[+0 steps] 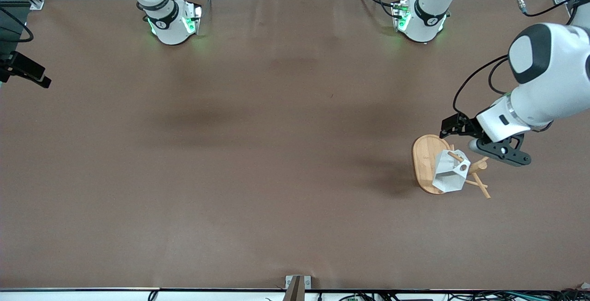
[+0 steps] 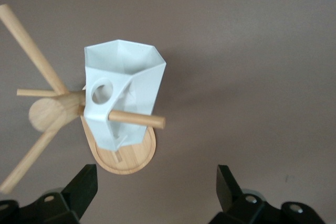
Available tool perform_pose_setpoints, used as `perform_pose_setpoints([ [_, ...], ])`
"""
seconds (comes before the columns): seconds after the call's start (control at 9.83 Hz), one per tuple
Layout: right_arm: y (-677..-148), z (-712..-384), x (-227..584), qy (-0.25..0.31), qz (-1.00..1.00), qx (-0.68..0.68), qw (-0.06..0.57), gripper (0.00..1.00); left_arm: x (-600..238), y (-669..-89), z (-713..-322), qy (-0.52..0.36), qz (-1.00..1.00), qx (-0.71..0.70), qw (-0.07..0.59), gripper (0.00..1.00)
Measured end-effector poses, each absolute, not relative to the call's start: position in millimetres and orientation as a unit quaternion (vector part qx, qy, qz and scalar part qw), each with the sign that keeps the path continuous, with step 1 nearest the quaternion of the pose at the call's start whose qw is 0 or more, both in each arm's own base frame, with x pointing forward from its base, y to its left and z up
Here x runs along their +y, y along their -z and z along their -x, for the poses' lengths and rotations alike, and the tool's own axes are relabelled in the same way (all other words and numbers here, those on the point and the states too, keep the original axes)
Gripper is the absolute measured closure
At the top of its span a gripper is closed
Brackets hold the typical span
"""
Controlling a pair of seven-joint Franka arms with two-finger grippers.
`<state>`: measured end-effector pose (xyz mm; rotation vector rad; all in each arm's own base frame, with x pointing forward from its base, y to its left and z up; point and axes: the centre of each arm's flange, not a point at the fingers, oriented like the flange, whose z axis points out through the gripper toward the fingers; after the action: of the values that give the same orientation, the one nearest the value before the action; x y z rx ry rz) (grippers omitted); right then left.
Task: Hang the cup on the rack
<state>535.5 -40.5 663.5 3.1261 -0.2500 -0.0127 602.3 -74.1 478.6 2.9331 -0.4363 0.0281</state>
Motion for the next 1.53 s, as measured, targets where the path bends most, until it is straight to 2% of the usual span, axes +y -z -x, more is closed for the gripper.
perform_pose_setpoints([
  [0.2, -663.4, -535.5, -41.0, 0.004, -0.997, -0.080, 0.003, 0.00, -67.7, -520.4, -585.8, 0.001, -0.989, -0.123, 0.080, 0.00],
  [0.51, -663.2, -535.6, -41.3, 0.004, -0.997, -0.081, 0.003, 0.00, -40.2, -586.7, -559.8, -0.021, -0.990, -0.135, 0.023, 0.00],
  [0.81, -663.1, -535.6, -41.5, 0.005, -0.997, -0.081, 0.003, 0.00, -22.2, -636.8, -548.4, -0.031, -0.987, -0.160, 0.014, 0.00],
  [1.53, -663.1, -535.5, -43.1, 0.005, -0.997, -0.082, 0.003, 0.00, -44.7, -650.4, -528.7, -0.007, -0.997, -0.072, 0.011, 0.00],
])
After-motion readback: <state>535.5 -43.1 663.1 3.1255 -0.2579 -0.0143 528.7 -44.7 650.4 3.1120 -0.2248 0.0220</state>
